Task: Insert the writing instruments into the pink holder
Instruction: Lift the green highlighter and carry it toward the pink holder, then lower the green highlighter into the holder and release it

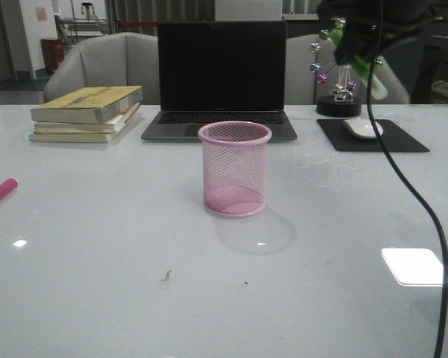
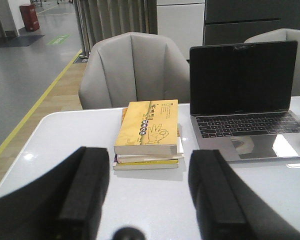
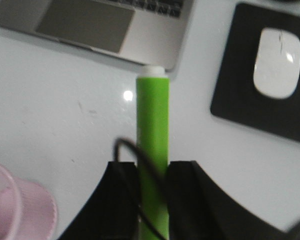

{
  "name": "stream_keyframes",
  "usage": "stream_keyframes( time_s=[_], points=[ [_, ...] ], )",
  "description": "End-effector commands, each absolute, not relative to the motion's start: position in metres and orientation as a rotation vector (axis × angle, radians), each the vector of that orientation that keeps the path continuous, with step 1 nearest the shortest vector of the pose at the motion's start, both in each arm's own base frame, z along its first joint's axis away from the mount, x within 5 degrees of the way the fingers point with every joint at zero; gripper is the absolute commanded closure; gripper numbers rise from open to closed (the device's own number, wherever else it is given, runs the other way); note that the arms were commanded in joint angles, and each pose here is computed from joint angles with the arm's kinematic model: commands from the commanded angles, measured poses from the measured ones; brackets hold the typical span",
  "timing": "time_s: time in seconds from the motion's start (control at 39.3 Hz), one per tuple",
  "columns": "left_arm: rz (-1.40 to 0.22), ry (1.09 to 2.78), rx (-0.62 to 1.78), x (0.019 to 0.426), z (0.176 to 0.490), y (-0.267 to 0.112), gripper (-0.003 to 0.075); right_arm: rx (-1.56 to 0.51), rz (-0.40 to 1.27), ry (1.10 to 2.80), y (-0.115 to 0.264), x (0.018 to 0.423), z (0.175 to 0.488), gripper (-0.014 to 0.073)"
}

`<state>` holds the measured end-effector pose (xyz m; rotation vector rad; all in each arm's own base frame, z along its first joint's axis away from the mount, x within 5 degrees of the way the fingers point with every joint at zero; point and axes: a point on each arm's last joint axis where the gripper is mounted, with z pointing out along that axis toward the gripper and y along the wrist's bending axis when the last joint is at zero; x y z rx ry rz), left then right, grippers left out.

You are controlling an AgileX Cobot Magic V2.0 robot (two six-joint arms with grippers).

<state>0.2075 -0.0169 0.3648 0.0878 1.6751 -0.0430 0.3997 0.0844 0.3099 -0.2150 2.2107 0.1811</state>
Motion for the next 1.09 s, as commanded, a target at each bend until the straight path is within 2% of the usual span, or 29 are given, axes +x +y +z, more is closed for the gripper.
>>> stream_keyframes(
  time_s=[0.0,0.25,0.46,0.58,0.76,1.07],
  points=[
    [-0.057,1.543,0.072,0.205,0.387,-0.017,0.0294,-0.225,0.211,1.957,0.096,0.386,0.365,0.0367],
    [-0.057,1.543,0.072,0.205,0.387,-0.017,0.0294,-0.313,0.294,1.820,0.140,0.372,0.380,0.0367],
    [-0.057,1.543,0.072,0.205,0.387,-0.017,0.0294,-0.346,0.352,1.641,0.174,0.367,0.386,0.0367],
    [-0.057,1.543,0.072,0.205,0.387,-0.017,0.0294,-0.352,0.364,1.561,0.183,0.360,0.369,0.0367],
    [-0.057,1.543,0.072,0.205,0.387,-0.017,0.0294,-0.315,0.364,1.488,0.181,0.353,0.324,0.0367],
    [-0.057,1.543,0.072,0.205,0.387,-0.017,0.0294,-0.305,0.436,1.525,0.189,0.361,0.271,0.0365]
  ],
)
